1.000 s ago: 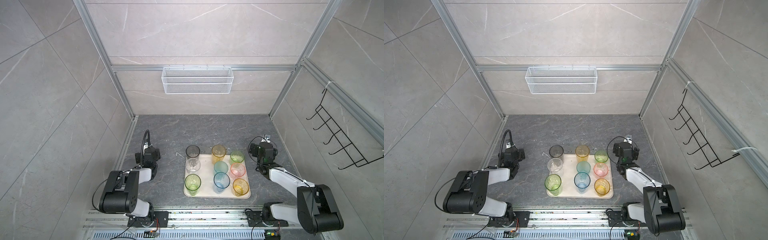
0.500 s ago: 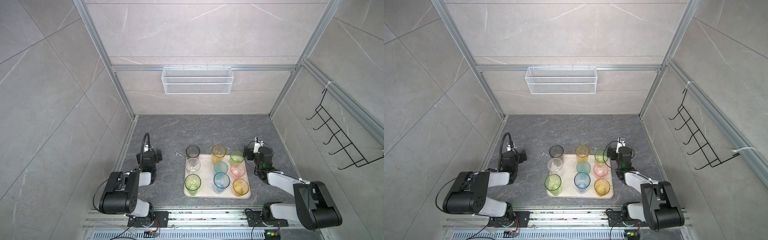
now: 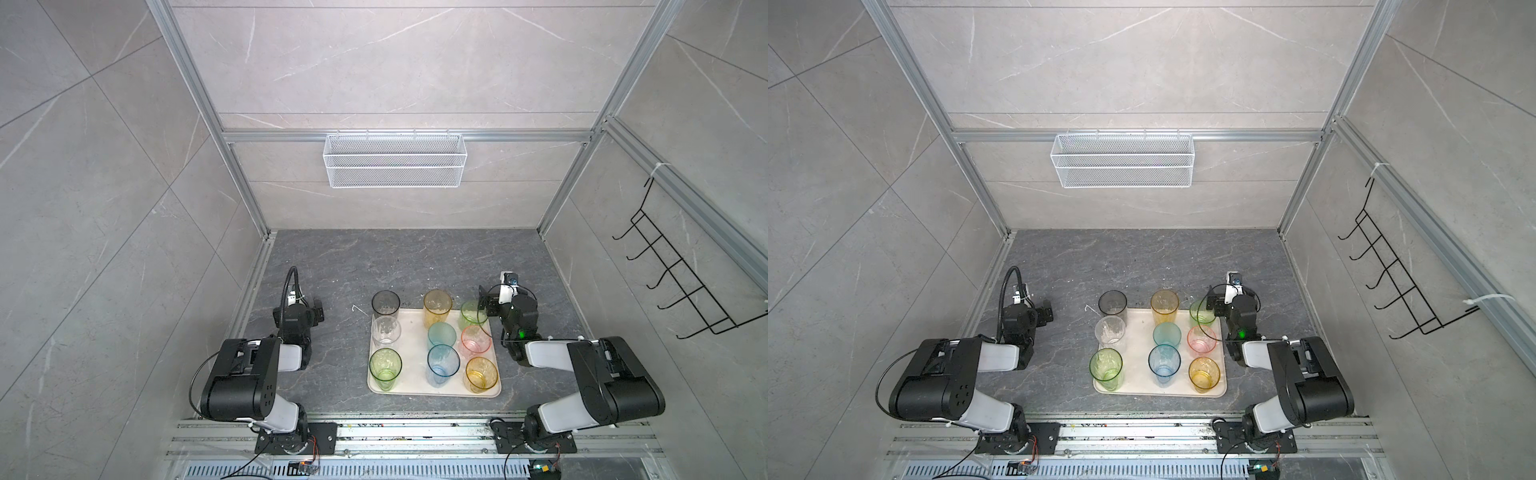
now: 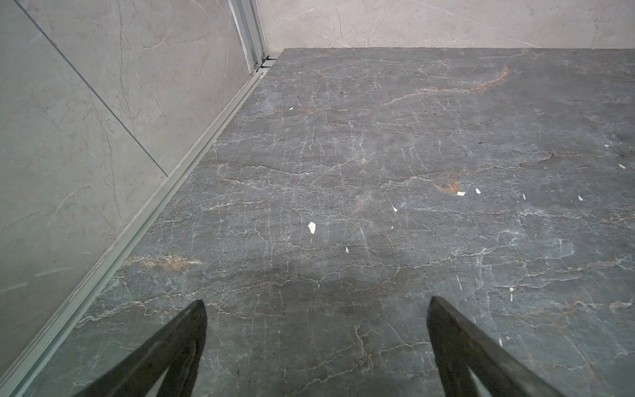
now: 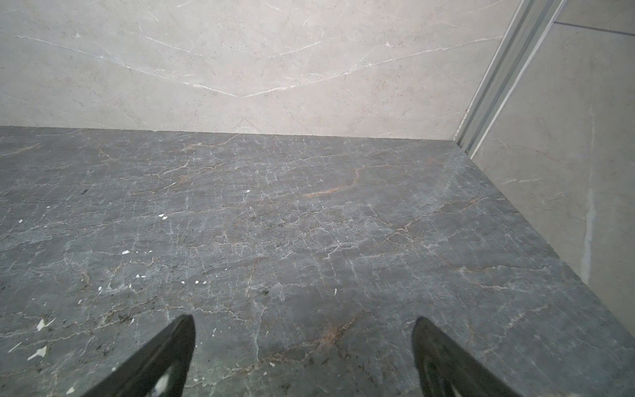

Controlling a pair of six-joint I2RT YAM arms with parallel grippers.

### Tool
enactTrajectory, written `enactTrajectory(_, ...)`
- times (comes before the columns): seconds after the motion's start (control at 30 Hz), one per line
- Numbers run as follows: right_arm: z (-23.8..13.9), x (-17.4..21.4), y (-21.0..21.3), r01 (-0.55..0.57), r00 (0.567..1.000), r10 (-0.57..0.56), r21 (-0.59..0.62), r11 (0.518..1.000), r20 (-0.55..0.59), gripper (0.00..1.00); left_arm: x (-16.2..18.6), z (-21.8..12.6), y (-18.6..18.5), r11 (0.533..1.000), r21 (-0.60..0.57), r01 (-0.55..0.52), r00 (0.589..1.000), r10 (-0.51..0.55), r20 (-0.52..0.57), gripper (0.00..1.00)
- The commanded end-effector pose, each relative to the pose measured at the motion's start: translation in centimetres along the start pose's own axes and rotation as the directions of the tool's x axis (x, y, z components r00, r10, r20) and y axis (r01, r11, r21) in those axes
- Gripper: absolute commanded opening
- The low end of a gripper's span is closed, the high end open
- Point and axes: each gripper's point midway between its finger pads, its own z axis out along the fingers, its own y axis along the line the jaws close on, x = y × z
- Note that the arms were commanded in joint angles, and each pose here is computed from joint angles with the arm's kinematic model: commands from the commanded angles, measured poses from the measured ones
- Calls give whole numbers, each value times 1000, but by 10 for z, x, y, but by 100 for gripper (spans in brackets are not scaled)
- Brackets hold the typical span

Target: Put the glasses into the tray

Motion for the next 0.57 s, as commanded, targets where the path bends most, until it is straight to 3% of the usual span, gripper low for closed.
enactTrajectory(0.0, -1, 25, 0, 19, 996, -19, -5, 1000, -86, 99, -18, 2, 0, 1000, 5, 14, 999, -14, 52, 100)
enactTrajectory(0.53, -1, 25, -1, 19, 997, -20, -2, 1000, -80, 99, -17, 2, -1, 1000, 5, 14, 999, -14, 49, 100)
